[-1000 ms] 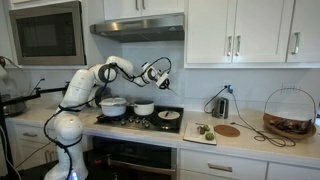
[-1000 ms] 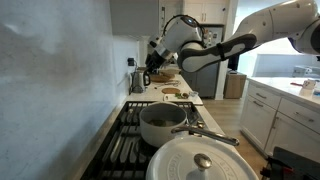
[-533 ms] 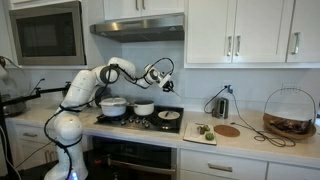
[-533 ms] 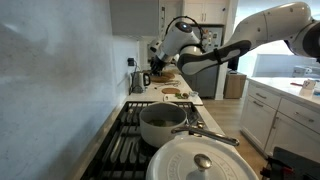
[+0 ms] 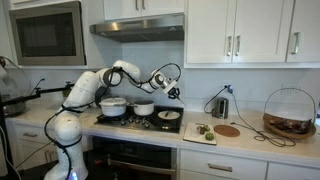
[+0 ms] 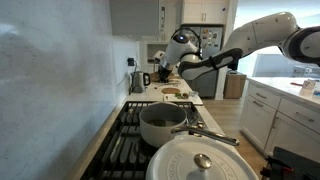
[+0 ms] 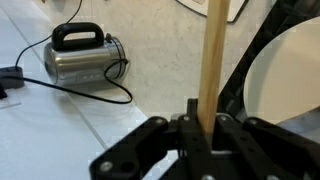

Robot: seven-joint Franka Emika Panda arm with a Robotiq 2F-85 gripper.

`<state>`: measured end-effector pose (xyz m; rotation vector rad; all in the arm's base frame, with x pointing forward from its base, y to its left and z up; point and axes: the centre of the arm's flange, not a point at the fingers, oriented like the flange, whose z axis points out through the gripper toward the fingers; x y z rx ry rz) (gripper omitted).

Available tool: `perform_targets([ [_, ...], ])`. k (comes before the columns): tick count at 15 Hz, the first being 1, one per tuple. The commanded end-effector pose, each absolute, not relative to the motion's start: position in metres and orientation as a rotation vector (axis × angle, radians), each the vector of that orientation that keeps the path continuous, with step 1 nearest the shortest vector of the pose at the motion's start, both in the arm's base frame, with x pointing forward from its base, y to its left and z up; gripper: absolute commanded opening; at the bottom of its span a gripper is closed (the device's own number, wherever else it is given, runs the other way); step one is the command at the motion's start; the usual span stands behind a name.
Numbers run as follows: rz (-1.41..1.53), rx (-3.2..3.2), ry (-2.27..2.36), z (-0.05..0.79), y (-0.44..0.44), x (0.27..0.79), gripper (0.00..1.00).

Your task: Remove the wooden spatula from the chopping board, place the spatula in the open grey pot on the right side of the stove, stir the contents of the pot with the spatula, remove the spatula from the pot and put it on the chopping board

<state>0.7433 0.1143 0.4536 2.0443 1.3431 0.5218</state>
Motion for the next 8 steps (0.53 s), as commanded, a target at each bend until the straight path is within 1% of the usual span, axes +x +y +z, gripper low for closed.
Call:
perform_targets([
  [1,0.483,2.086,1.305,0.443,0.102,0.749,0.02],
  [8,0.451,2.136,1.275,0.423,0.075,0.75,0.02],
])
